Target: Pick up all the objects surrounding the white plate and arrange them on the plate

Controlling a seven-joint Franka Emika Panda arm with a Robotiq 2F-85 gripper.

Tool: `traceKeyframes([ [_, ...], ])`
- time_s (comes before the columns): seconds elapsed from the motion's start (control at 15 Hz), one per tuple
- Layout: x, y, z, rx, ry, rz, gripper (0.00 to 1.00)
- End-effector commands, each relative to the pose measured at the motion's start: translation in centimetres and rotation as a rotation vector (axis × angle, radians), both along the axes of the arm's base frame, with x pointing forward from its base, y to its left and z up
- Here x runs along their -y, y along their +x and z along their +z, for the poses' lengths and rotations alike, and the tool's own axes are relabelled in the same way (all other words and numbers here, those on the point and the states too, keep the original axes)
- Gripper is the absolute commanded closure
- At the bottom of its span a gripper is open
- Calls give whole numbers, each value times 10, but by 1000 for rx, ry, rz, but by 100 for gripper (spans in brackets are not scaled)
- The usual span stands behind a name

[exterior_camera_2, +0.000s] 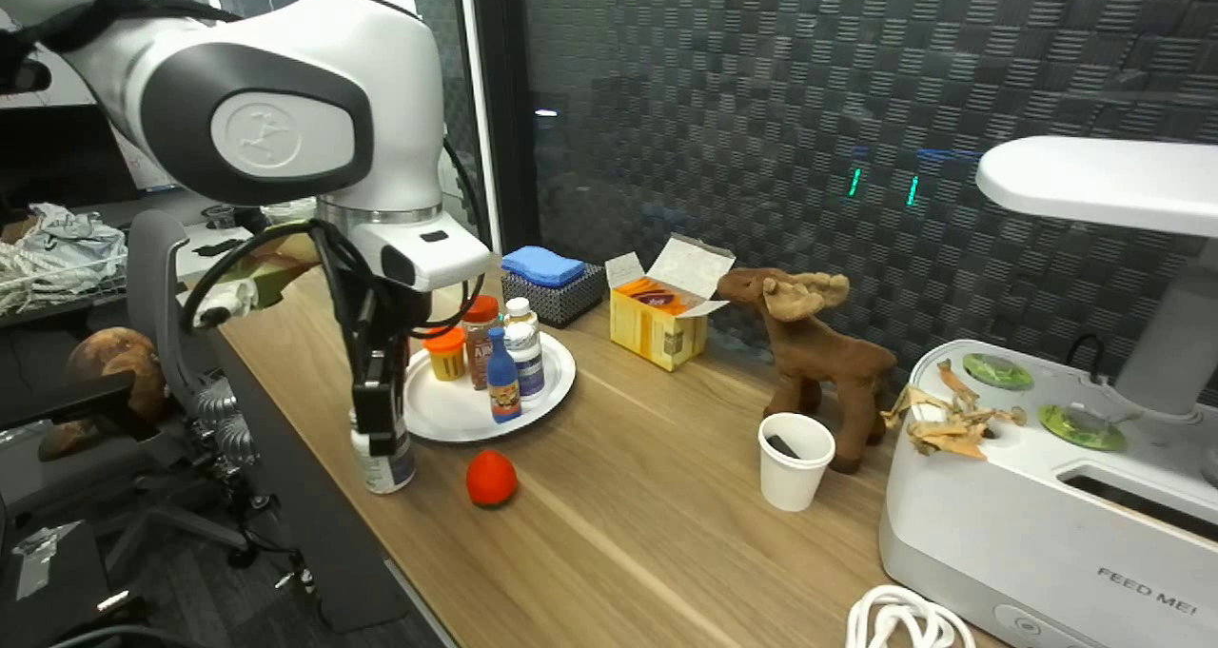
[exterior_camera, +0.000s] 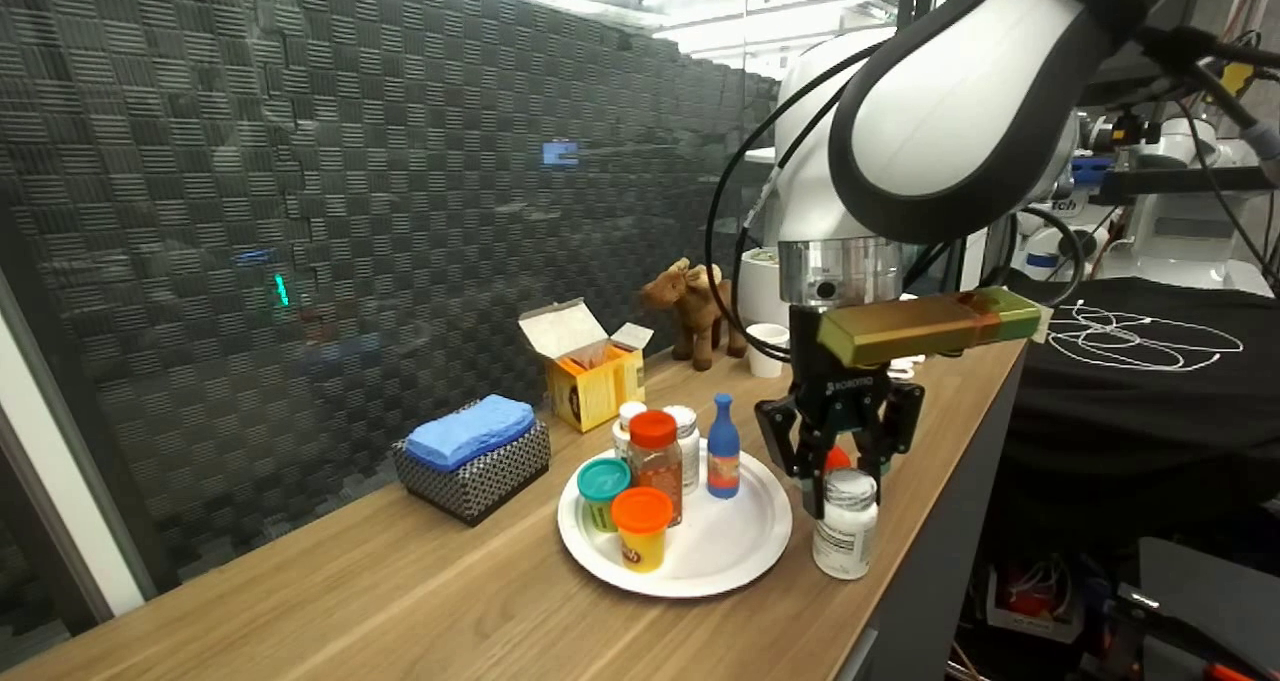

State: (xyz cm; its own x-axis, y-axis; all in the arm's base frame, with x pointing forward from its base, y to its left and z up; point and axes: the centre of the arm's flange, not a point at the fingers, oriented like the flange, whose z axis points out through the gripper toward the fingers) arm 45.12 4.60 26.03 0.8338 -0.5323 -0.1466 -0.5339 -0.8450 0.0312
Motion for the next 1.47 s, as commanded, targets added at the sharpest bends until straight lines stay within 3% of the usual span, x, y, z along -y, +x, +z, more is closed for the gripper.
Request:
traceKeyframes([
  [0.0, -12, 0, 18, -6, -20, -15, 74],
  [0.53, -49, 17, 42, 77, -72, 5, 74],
  [1.13, -66, 69, 27, 200, -17, -18, 74],
  [1.4, -75, 89, 13, 198, -11, -11, 74],
])
